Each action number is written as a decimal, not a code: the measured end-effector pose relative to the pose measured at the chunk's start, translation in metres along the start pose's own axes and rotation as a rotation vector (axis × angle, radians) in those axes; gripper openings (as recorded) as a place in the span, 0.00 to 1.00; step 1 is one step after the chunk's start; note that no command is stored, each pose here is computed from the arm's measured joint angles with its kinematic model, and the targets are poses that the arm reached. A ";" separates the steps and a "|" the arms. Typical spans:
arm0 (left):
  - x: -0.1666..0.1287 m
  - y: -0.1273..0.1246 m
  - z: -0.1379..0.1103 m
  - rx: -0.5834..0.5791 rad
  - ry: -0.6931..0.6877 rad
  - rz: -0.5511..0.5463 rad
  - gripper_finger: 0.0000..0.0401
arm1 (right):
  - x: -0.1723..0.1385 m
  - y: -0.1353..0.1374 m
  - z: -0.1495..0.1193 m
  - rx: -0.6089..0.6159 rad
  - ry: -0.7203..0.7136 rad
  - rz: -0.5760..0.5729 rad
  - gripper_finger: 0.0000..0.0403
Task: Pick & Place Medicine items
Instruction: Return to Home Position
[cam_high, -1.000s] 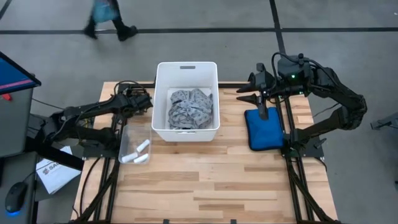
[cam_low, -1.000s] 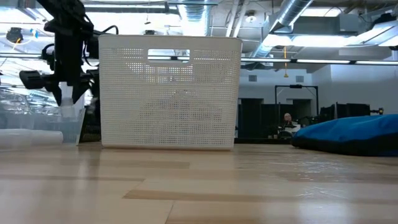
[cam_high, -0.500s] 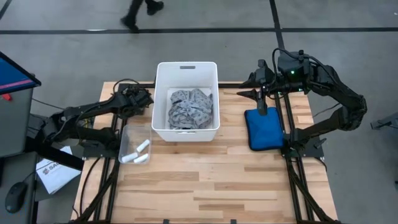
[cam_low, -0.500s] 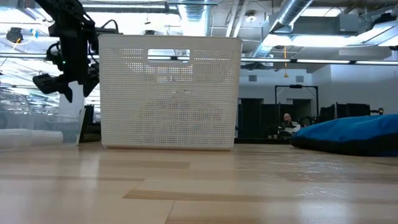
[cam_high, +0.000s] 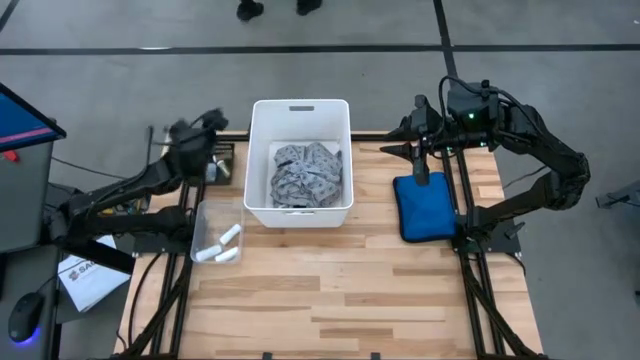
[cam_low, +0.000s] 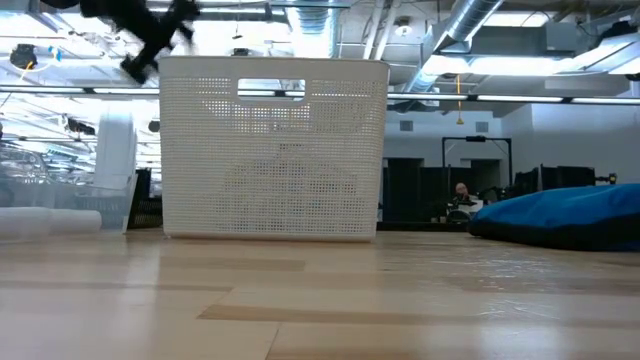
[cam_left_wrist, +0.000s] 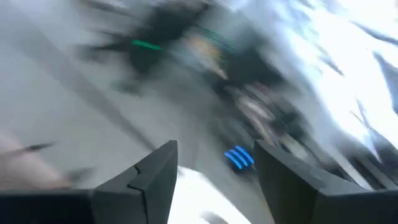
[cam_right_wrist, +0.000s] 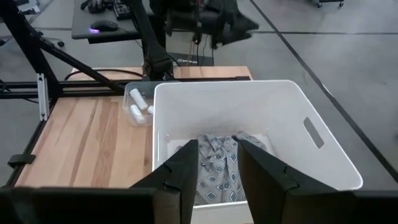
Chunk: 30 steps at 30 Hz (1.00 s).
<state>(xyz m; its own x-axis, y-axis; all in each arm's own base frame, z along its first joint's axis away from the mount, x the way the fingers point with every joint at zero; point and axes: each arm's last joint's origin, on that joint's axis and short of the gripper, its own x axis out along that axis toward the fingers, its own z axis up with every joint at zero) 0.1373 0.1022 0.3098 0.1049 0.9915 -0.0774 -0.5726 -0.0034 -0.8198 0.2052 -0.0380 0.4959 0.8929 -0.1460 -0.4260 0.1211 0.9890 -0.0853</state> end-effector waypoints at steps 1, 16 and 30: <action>-0.001 -0.011 0.004 0.058 0.055 -0.131 0.50 | 0.000 0.000 0.001 0.000 -0.005 -0.001 0.27; -0.068 -0.055 -0.028 0.393 0.685 -1.436 0.36 | 0.001 0.006 0.005 0.027 -0.041 0.029 0.27; -0.198 -0.035 -0.055 0.437 1.014 -1.654 0.23 | 0.028 0.026 0.006 0.083 0.004 0.098 0.27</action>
<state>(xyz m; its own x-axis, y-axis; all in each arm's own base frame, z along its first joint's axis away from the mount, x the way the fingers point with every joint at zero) 0.1810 -0.1007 0.3225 0.8975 -0.4270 0.1099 0.4406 0.8585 -0.2623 0.2362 -0.0168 0.4876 0.9004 -0.0481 -0.4323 0.0684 0.9972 0.0316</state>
